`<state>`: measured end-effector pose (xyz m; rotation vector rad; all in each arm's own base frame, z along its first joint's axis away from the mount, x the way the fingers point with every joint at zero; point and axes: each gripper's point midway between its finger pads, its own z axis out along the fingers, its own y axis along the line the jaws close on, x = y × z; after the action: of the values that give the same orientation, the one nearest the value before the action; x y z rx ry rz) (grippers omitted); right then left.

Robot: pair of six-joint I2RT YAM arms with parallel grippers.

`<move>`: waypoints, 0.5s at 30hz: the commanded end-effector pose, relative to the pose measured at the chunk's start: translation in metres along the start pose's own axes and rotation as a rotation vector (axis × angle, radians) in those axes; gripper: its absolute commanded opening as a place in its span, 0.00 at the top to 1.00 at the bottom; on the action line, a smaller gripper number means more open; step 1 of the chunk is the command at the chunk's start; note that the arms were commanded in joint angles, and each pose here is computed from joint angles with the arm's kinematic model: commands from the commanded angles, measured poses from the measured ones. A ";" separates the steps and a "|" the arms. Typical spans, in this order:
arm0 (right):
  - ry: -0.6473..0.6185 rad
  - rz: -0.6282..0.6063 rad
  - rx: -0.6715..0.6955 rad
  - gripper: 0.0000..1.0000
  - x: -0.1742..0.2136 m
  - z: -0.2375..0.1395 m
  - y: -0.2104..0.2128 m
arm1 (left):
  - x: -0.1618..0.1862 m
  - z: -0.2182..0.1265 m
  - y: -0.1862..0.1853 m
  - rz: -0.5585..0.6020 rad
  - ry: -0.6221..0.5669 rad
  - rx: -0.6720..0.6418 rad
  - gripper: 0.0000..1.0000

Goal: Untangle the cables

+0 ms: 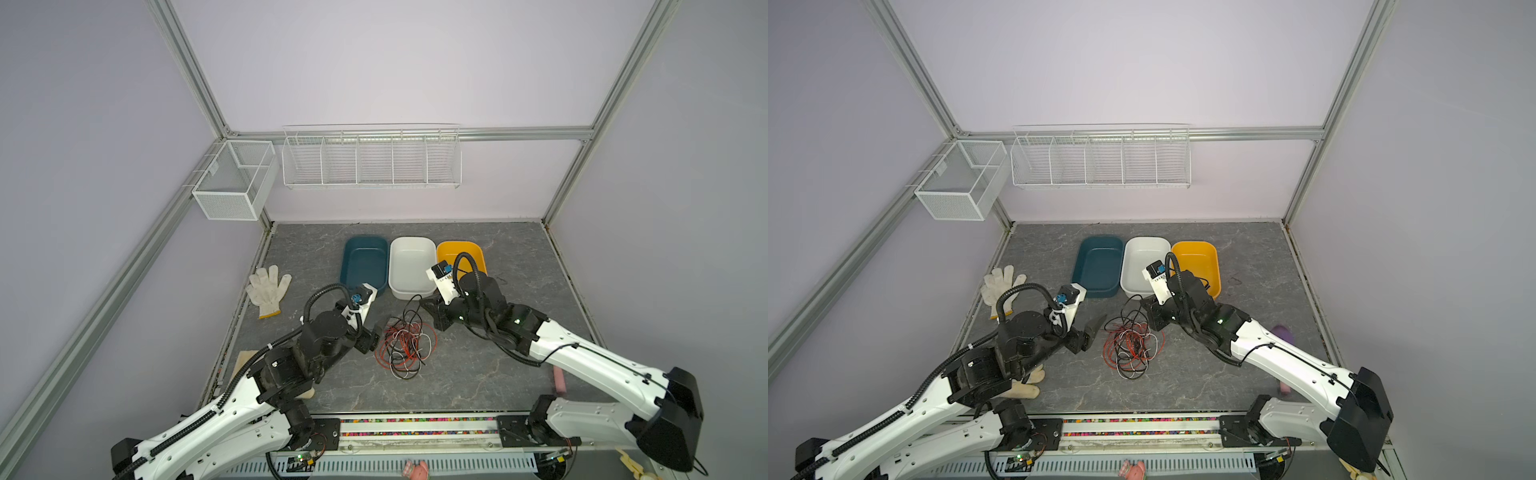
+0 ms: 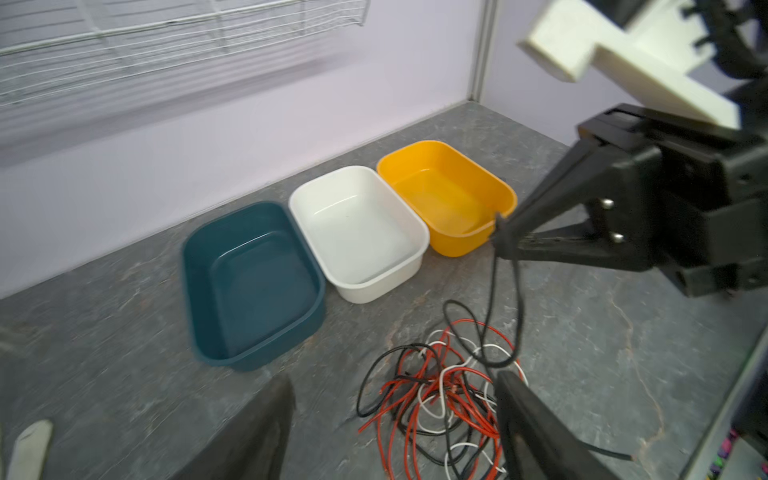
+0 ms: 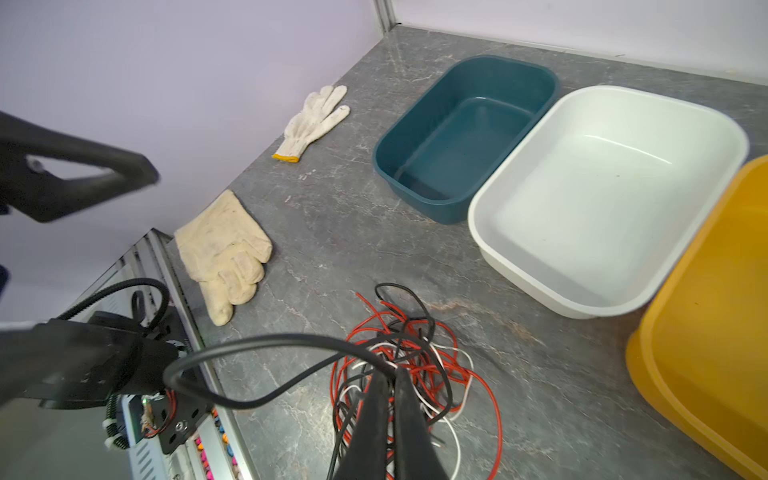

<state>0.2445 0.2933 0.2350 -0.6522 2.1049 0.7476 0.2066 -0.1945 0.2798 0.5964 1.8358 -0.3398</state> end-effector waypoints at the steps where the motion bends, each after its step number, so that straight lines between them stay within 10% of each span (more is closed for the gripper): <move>1: -0.042 -0.005 0.087 0.94 -0.012 -0.020 -0.018 | 0.019 -0.017 0.055 0.008 0.063 -0.290 0.15; 3: -0.047 -0.013 0.107 0.94 -0.017 -0.028 -0.022 | 0.031 -0.020 0.067 0.016 0.071 -0.364 0.01; 15: -0.082 -0.001 0.138 0.94 -0.064 -0.037 -0.021 | 0.075 -0.019 0.117 -0.120 0.045 -0.624 0.01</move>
<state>0.2673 0.2644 0.2970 -0.5369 2.0485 0.6437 0.2366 -0.0828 0.2244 0.1711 1.9112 0.1973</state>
